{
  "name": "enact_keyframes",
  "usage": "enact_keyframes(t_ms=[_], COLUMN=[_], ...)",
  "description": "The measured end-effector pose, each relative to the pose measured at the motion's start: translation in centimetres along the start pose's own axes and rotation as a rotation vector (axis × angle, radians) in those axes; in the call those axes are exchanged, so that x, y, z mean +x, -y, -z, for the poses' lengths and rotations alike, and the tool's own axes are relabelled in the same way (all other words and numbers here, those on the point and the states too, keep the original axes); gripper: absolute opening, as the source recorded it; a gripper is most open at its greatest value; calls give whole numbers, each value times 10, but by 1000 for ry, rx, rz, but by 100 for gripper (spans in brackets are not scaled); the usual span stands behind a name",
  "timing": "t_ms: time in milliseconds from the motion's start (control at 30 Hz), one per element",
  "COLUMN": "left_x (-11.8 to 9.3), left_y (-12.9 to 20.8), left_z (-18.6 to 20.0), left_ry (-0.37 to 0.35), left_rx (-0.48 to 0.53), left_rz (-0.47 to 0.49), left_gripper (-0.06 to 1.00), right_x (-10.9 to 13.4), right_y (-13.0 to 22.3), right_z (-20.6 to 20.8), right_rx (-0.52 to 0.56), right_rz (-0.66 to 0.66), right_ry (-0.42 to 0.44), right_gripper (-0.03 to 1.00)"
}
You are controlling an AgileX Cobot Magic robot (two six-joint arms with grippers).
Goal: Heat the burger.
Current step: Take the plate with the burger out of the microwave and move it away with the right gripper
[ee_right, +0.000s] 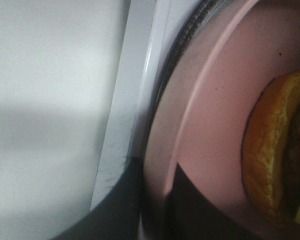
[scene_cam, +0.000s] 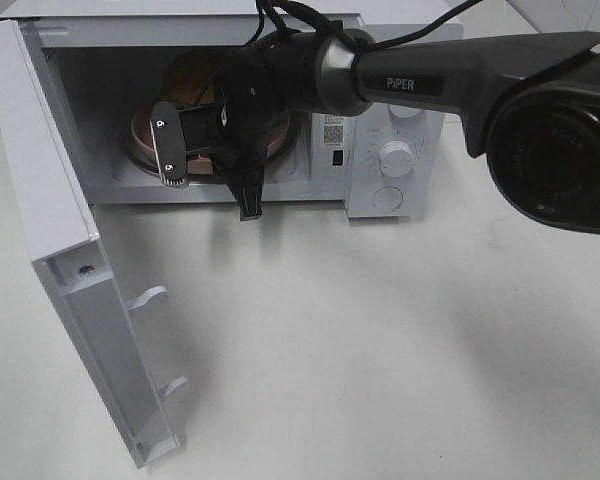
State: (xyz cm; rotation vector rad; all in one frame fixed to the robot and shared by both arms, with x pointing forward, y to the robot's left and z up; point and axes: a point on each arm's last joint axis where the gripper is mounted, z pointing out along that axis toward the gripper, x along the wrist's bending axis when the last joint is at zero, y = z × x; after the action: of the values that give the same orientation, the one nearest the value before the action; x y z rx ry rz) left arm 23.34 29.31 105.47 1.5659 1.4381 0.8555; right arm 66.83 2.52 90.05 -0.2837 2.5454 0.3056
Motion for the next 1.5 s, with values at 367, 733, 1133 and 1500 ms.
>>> enact_keyframes(t_ms=[367, 733, 1133, 1500], left_x=[0, 0, 0, 0], left_y=[0, 0, 0, 0], left_z=[0, 0, 0, 0], left_ry=[0, 0, 0, 0], left_rx=[0, 0, 0, 0], left_rz=[0, 0, 0, 0], left_gripper=[99, 99, 99, 99], right_x=[7, 30, 57, 91], right_y=[-9, 1, 14, 19], right_z=[14, 37, 64, 101], right_rx=[2, -18, -50, -98], right_rz=[13, 25, 45, 133], right_ry=[-32, -35, -10, 31], right_gripper=[8, 8, 8, 8])
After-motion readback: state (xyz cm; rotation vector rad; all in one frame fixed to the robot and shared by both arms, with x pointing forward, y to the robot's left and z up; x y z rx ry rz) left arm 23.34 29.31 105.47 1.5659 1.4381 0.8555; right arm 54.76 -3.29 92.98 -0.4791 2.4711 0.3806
